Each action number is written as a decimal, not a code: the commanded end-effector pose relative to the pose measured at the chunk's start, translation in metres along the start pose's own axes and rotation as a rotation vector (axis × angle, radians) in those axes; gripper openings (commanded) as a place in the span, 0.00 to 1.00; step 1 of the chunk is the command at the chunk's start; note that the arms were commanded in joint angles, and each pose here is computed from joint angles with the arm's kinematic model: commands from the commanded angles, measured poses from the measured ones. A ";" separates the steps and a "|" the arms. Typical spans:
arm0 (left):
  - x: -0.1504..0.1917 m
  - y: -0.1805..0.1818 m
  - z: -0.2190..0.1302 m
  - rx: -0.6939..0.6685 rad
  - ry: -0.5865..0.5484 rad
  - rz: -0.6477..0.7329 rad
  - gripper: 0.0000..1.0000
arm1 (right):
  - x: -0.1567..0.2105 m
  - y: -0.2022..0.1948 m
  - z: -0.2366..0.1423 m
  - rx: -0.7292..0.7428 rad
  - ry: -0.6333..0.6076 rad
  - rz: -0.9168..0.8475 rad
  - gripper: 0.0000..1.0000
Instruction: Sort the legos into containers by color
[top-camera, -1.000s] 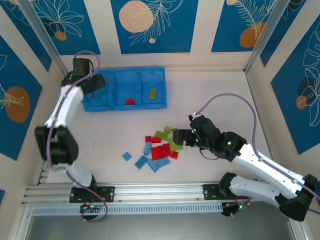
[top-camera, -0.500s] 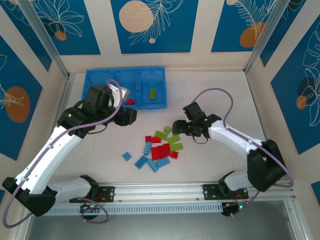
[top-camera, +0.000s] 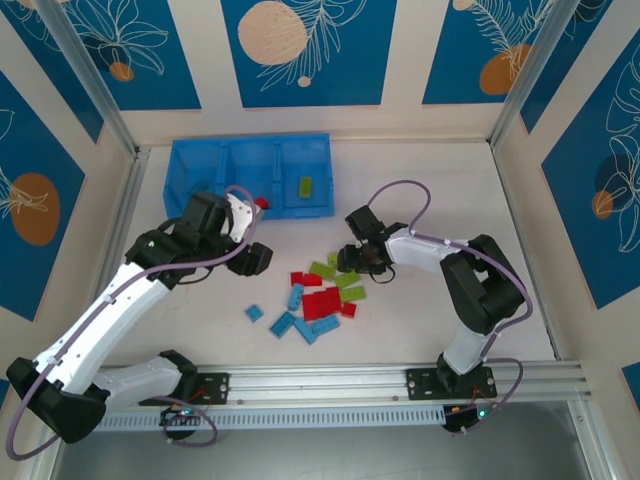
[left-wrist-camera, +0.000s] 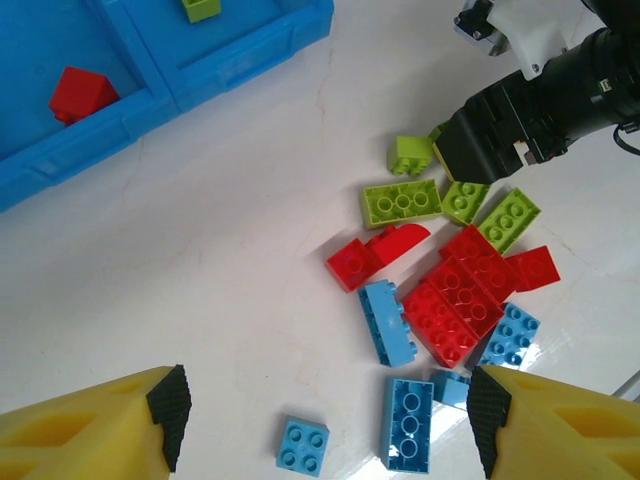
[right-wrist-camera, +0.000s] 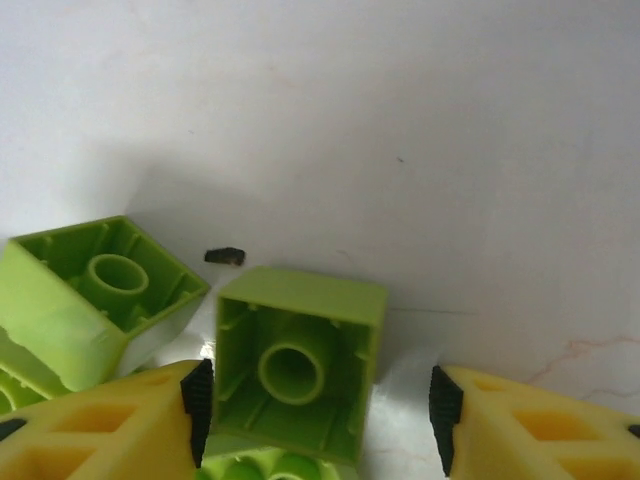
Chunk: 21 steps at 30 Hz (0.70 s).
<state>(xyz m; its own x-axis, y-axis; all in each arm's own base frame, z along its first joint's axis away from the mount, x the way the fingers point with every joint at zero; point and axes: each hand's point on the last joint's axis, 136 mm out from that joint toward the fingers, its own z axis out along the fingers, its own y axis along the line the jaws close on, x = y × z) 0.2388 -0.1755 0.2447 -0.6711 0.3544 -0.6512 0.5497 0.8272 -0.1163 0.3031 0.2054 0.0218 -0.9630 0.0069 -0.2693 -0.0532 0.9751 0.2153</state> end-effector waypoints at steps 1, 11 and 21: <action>0.001 0.005 0.002 -0.028 0.005 0.028 0.75 | -0.012 0.006 0.010 0.040 -0.033 -0.055 0.54; 0.002 0.000 0.001 0.001 -0.012 0.060 0.73 | -0.028 0.024 -0.052 0.105 -0.226 -0.106 0.33; -0.004 0.007 -0.016 -0.037 -0.109 0.071 0.73 | -0.108 0.122 -0.135 -0.061 -0.517 -0.220 0.34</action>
<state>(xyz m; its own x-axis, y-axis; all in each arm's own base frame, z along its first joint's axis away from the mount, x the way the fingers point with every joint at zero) 0.2337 -0.1693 0.2548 -0.6024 0.3642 -0.7102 0.5791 0.8118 -0.0749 0.3273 0.2855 0.2036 -0.7062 -0.0668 -0.7049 -0.2769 0.9423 0.1880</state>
